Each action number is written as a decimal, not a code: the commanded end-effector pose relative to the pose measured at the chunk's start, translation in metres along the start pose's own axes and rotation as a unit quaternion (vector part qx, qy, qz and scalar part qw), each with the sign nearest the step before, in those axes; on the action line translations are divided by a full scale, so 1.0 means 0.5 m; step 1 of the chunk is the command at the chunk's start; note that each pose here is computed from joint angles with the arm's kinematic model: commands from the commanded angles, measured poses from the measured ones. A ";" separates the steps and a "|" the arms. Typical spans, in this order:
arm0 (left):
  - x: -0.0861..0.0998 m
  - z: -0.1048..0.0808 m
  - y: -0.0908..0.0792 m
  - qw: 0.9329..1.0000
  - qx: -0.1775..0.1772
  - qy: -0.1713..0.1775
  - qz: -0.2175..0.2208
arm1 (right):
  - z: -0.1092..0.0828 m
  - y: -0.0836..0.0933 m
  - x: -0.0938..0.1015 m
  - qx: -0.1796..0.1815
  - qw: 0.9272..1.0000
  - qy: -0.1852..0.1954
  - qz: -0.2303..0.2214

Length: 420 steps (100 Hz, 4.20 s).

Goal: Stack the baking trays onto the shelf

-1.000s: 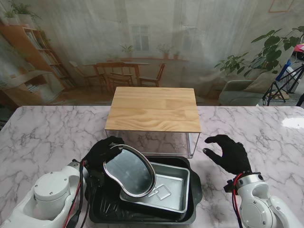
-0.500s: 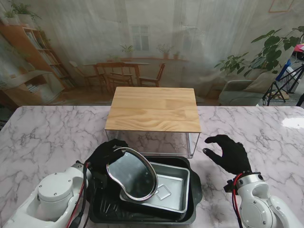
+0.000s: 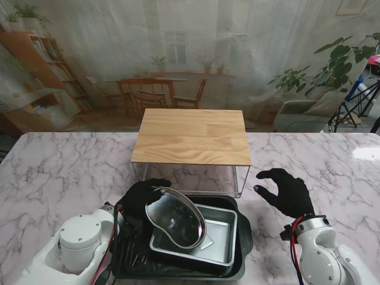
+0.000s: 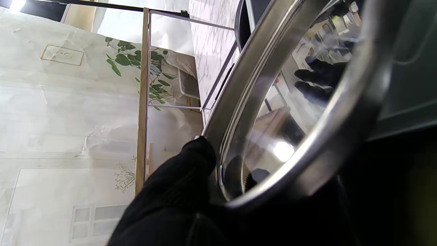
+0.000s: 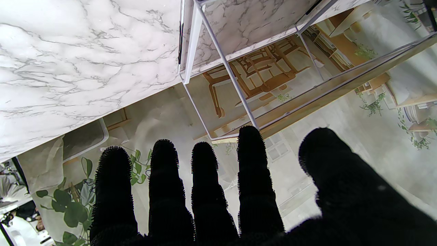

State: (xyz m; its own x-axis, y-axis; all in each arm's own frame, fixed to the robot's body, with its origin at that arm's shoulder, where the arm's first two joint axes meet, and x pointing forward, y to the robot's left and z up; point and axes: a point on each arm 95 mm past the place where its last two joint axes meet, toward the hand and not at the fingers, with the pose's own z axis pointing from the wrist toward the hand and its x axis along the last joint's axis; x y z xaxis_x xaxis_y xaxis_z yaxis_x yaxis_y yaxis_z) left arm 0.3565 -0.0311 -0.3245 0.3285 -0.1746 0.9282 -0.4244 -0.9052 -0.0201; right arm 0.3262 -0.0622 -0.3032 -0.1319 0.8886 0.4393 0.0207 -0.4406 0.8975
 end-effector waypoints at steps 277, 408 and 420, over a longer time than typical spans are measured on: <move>0.077 -0.091 -0.024 0.987 -0.148 0.012 0.057 | -0.003 -0.002 -0.010 -0.004 1.000 -0.002 0.005; 0.053 -0.179 -0.277 0.953 0.200 0.208 0.096 | -0.005 -0.004 -0.003 -0.010 1.000 -0.006 0.007; 0.028 -0.166 -0.296 0.956 0.212 0.175 0.099 | -0.003 -0.006 -0.002 -0.009 1.000 -0.007 0.008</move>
State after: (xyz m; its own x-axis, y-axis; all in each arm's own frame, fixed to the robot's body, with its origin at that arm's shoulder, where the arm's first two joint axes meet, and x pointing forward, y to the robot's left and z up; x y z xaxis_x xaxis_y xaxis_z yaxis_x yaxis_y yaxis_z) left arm 0.3525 0.1301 -0.2667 -0.0988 -0.2813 0.9545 -0.0350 -0.9577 -0.2858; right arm 0.3252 -0.0634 -0.3051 -0.1225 0.8828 0.4535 0.0009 -0.4568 0.8896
